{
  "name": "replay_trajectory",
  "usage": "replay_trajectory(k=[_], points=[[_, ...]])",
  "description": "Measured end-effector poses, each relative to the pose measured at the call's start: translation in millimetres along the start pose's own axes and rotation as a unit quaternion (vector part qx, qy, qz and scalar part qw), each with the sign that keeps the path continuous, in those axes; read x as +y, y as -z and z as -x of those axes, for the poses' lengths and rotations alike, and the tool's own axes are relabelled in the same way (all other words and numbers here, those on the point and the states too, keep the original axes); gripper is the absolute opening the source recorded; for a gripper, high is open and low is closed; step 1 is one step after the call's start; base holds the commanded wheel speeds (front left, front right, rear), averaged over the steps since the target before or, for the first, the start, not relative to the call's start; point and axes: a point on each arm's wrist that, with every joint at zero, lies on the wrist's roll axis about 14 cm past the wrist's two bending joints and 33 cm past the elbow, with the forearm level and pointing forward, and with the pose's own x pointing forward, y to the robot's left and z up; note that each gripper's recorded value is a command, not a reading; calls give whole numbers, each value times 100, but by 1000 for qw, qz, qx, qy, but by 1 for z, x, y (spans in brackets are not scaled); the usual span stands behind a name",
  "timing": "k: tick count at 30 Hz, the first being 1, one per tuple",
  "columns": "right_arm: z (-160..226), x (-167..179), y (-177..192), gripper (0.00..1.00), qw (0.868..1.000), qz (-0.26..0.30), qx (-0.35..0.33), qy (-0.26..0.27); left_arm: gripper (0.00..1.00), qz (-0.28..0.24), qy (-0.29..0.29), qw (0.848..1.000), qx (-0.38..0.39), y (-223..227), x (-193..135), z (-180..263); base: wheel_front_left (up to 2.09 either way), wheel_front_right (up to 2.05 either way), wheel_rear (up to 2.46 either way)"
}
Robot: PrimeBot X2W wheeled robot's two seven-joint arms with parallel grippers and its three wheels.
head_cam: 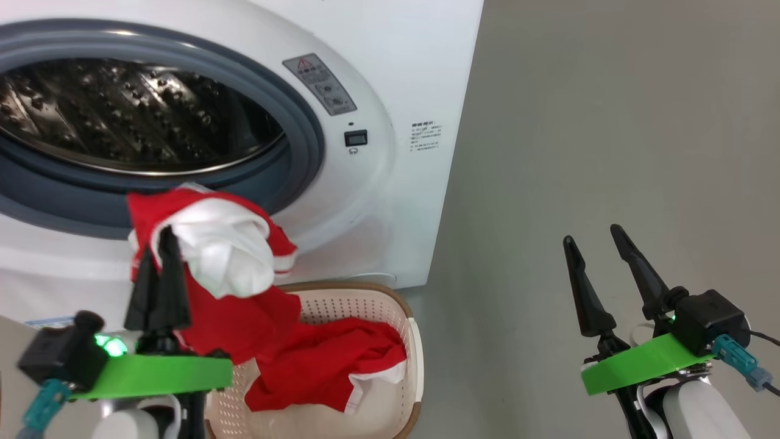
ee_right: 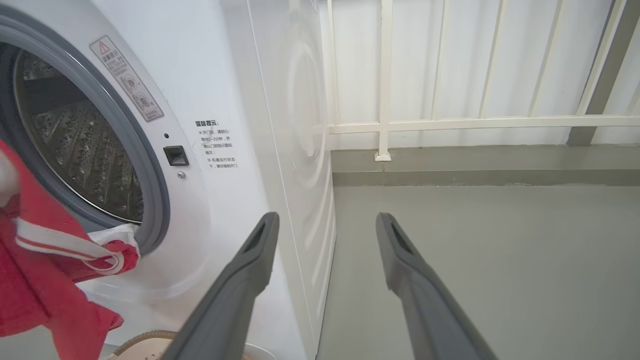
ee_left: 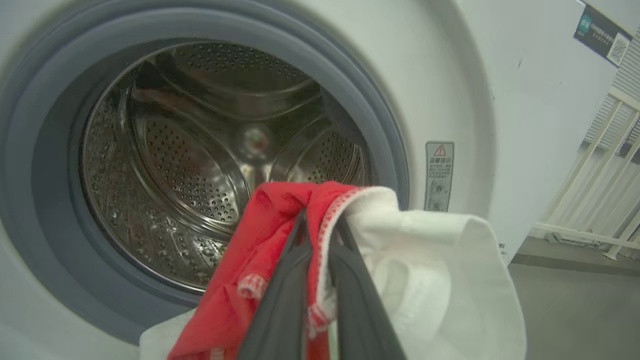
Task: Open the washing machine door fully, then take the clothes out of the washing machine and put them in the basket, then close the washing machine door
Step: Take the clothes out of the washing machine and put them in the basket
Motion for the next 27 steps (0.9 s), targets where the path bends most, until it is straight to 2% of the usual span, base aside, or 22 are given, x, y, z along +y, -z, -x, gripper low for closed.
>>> replay_trajectory(k=[7, 14, 21, 27], points=[[-6, -2, 15, 100, 1000, -2, 18, 3, 0, 12, -22, 995, 95, 65, 14, 11, 0, 0, 0], [-20, -1, 29, 100, 999, -4, 33, -2, 0, 34, -42, 981, 189, 130, 25, 20, 0, 0, 0], [-27, -9, 46, 100, 999, -2, 52, 6, 0, 59, -71, 957, 275, 190, 37, 31, 0, 0, 0], [-37, -14, 55, 100, 998, 2, 60, 8, 0, 51, -68, 926, 367, 243, 34, 53, 0, 0, 0]])
